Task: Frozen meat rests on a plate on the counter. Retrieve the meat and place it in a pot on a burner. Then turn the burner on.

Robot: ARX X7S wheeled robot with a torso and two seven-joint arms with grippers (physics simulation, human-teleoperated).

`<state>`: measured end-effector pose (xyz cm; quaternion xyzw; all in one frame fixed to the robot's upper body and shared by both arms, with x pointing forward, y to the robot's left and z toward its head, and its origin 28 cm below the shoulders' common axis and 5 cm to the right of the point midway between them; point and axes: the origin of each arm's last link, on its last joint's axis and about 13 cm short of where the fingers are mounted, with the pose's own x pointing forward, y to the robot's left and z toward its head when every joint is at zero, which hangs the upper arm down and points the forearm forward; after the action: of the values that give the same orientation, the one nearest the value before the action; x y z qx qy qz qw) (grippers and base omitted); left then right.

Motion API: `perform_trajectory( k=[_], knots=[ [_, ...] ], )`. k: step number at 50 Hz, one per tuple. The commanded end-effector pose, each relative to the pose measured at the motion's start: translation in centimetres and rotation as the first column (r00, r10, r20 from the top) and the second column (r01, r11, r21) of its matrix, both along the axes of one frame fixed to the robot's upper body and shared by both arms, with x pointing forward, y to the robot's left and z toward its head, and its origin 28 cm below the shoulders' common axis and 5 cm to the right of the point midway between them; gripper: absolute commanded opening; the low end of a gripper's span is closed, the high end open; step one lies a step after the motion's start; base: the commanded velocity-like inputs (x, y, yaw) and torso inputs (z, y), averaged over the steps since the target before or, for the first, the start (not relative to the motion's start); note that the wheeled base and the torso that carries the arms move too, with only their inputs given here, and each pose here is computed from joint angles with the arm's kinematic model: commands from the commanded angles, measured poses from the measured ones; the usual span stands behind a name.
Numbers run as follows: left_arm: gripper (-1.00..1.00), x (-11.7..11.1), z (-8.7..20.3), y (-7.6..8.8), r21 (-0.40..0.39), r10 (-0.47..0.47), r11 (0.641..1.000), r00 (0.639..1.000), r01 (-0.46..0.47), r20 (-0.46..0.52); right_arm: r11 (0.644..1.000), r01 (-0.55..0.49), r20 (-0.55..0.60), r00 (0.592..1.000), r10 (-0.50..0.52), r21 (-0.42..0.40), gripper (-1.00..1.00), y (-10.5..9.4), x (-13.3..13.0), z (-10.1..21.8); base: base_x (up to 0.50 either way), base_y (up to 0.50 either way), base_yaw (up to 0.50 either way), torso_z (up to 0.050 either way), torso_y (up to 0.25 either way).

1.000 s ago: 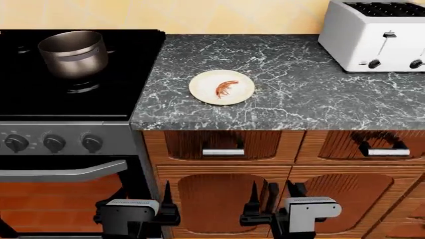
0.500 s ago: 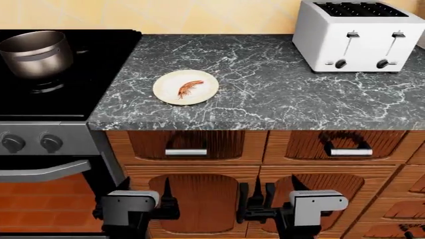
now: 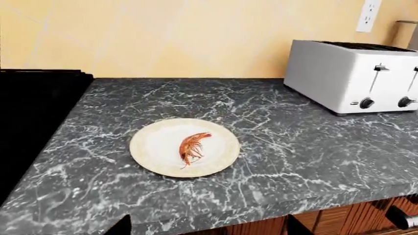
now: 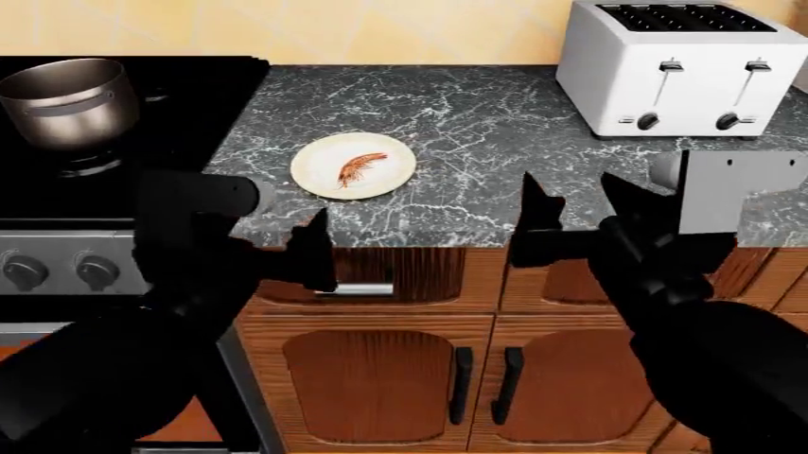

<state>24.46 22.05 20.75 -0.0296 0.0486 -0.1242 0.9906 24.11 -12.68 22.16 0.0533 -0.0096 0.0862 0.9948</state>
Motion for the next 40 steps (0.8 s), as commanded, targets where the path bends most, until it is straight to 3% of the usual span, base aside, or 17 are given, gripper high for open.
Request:
perform_trajectory(
  k=[1, 19, 40],
  knots=[
    [1.00, -1.8, 7.4, 0.1, 0.075, -0.118, 0.991, 0.991, 0.113, 0.067, 0.995, -0.072, 0.131, 0.988, 0.081, -0.071, 1.00, -1.0, -1.7, 7.6, 0.32, 0.00, 0.00, 0.000, 0.000],
    [1.00, -1.2, 8.6, -0.1, 0.046, -0.097, 0.994, 0.993, 0.094, 0.068, 0.989, -0.107, 0.158, 0.980, 0.123, -0.103, 1.00, -1.0, -2.1, 8.1, 0.50, 0.00, 0.00, 0.000, 0.000],
    [1.00, 0.2, 8.4, -0.8, 0.081, -0.111, 0.991, 0.992, 0.106, 0.058, 0.988, -0.114, 0.141, 0.982, 0.128, -0.104, 1.00, -1.1, -1.1, 7.3, 0.46, 0.00, 0.00, 0.000, 0.001]
  ],
)
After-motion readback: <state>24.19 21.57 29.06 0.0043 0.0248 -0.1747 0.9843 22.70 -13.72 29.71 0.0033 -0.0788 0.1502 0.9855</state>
